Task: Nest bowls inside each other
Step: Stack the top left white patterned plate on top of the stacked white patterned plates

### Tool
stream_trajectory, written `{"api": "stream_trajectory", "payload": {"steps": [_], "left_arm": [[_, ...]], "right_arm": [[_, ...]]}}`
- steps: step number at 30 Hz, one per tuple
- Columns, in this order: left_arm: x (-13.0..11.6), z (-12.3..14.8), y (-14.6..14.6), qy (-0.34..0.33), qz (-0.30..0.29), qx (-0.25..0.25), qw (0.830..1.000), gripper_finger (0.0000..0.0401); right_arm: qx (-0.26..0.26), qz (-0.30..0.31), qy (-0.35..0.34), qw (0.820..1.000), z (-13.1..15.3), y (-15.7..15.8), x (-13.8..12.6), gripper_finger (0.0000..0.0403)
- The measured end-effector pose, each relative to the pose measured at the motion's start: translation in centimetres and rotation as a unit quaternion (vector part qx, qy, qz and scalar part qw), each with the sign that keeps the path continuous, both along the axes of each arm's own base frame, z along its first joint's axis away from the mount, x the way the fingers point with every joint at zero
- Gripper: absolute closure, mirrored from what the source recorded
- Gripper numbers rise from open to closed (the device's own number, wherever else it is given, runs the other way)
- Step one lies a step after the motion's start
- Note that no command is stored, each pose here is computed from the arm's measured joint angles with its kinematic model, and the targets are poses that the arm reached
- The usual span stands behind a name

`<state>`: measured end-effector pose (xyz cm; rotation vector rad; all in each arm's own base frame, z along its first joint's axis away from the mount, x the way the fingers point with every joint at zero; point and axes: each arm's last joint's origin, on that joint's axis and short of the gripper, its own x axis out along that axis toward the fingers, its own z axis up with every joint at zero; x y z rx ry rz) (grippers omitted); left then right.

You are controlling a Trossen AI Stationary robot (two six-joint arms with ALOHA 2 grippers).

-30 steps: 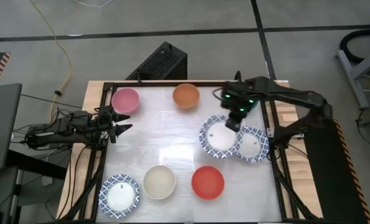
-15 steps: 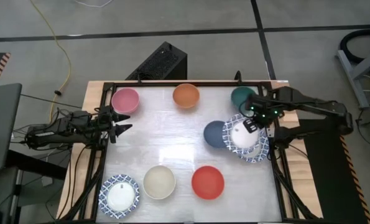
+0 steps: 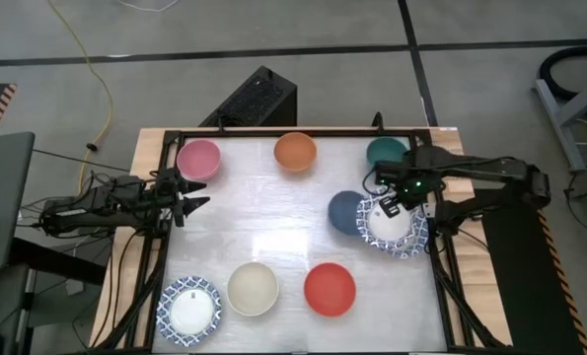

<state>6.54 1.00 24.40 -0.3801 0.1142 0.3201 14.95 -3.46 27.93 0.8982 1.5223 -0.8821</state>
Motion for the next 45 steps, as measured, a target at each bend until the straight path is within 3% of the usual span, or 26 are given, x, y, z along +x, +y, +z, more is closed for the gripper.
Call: {"api": "stream_trajectory", "payload": {"steps": [12, 23, 40, 45], "left_arm": [[0.0, -0.1, 0.0, 0.003, 0.000, 0.000, 1.000, 0.0154], [0.0, -0.1, 0.0, 0.004, 0.001, 0.000, 1.000, 0.0154], [0.0, -0.1, 0.0, 0.006, 0.001, -0.001, 1.000, 0.0154], [0.0, -0.1, 0.0, 0.006, 0.001, -0.002, 1.000, 0.0154]], "right_arm": [[-0.006, 0.012, 0.036, 0.999, -1.1, -0.2, 0.6, 0.0393], [-0.080, -0.002, -0.038, 0.996, 2.1, 0.3, -0.6, 0.0394], [-0.077, -0.003, -0.021, 0.997, 0.7, 0.4, -1.6, 0.0393], [-0.053, -0.003, 0.009, 0.999, -0.8, 0.6, -2.0, 0.0368]]}}
